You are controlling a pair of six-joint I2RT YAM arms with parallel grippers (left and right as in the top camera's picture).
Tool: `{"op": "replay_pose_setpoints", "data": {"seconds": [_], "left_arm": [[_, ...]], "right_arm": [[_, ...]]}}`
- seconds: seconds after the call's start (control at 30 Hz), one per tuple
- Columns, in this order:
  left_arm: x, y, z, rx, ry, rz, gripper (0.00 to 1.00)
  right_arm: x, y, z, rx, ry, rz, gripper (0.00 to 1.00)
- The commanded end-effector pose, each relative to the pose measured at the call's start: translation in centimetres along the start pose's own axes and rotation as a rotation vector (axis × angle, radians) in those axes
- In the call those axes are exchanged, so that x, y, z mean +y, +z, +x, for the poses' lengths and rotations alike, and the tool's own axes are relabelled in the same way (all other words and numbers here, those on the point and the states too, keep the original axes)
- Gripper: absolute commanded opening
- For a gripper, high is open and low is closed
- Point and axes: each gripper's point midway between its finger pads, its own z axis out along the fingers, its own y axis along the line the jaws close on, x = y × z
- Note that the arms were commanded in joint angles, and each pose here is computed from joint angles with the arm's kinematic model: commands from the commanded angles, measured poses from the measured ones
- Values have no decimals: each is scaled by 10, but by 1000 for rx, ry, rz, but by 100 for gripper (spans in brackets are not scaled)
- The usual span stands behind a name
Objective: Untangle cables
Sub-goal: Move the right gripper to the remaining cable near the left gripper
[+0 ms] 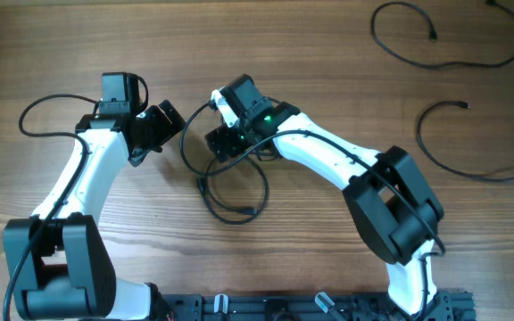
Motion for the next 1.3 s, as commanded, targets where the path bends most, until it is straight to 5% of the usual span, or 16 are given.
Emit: {"op": "replay_pose_setpoints", "data": {"seconds": [0.0,0.2,0.57,0.7,0.9,1.1,1.27], "left_arm": [[1,-5,-3,-18,-1,3,100],[1,-5,-3,-18,-1,3,100],[1,-5,-2,-14,-2,1,100],[3,-5,0,-5,-3,-5,100],[-3,-5,4,20,-1,29,100],[-28,-9,21,102,183,181,91],[-57,-18,46,177,405,370,92]], "right_arm": [[-15,25,12,25,37,51,90],[-27,36,22,50,48,109,82],[-37,35,28,69,49,168,4],[-39,25,31,96,65,175,4],[-44,-45,-24,-68,96,177,4],[-43,-142,-74,-295,99,201,4],[-37,-174,-84,-359,94,198,4]]}}
